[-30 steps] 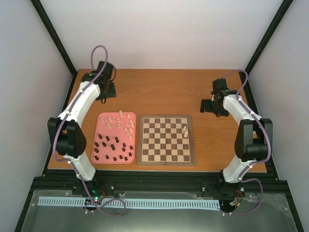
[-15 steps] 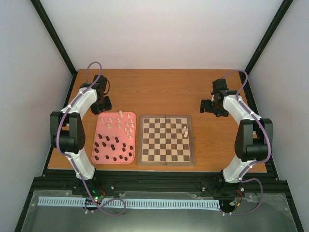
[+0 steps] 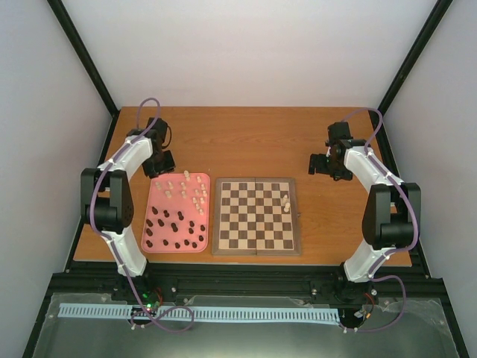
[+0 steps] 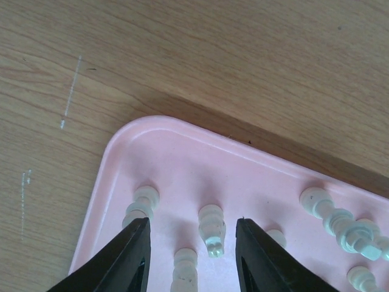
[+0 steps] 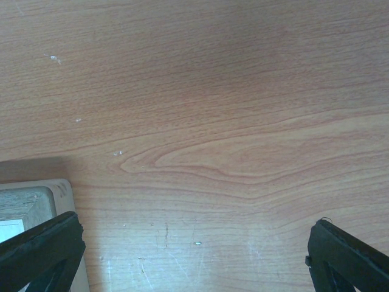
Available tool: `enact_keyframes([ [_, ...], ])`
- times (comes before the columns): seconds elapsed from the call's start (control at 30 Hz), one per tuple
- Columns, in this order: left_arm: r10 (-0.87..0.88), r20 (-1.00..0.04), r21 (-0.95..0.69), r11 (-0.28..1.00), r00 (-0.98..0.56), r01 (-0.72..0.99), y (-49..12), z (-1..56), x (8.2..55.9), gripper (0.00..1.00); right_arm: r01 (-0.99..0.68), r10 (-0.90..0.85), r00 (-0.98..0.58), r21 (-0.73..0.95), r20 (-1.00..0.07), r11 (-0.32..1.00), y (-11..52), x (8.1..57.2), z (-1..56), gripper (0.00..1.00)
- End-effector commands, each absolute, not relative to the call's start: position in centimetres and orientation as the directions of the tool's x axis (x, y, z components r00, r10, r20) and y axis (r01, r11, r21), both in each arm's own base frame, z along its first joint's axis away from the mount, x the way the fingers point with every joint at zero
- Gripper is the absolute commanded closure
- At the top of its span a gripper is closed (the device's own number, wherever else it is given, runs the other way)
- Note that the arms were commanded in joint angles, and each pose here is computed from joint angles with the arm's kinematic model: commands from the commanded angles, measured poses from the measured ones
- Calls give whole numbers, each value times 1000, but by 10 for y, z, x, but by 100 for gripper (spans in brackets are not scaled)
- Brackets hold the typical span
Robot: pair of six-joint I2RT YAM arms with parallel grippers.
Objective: Set up the chess pieces on the board
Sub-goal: Pick up the chess piece from the storage box.
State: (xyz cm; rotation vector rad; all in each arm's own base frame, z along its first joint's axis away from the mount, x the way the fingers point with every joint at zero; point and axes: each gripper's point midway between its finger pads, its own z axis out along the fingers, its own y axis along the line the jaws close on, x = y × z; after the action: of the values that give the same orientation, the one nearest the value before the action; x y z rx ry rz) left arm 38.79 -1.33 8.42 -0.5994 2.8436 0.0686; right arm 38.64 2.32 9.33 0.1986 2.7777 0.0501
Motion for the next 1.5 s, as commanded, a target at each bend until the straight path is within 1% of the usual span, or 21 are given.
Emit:
enact_keyframes([
  [0.0, -353, -214, 4, 932, -911, -362, -25, 71, 387, 59, 136, 150, -920, 65, -363, 989, 21, 391, 99, 0],
  [0.4, -321, -164, 30, 943, -933, -330, -35, 44, 388, 64, 136, 147, -921, 54, -362, 989, 19, 390, 98, 0],
  [0.67, -316, -146, 43, 945, -937, -325, -34, 37, 386, 70, 139, 147, -921, 50, -359, 989, 18, 389, 97, 0],
  [0.77, -317, -146, 41, 944, -937, -326, -34, 37, 386, 74, 139, 148, -922, 51, -359, 989, 19, 389, 96, 0],
  [0.87, -315, -142, 41, 945, -938, -324, -34, 38, 384, 75, 140, 149, -922, 52, -358, 989, 19, 389, 96, 0],
  [1.13, -309, -134, 41, 948, -942, -316, -35, 39, 378, 92, 141, 151, -921, 53, -360, 989, 19, 387, 97, 0],
  [1.23, -306, -140, 45, 948, -942, -315, -34, 42, 379, 97, 141, 151, -920, 53, -360, 989, 19, 387, 96, 0],
  [1.37, -298, -159, 55, 949, -941, -310, -32, 54, 384, 98, 141, 151, -919, 53, -365, 989, 19, 388, 98, 0],
  [1.47, -290, -208, 60, 949, -934, -308, -29, 75, 394, 98, 140, 150, -917, 55, -369, 989, 19, 388, 100, 0],
])
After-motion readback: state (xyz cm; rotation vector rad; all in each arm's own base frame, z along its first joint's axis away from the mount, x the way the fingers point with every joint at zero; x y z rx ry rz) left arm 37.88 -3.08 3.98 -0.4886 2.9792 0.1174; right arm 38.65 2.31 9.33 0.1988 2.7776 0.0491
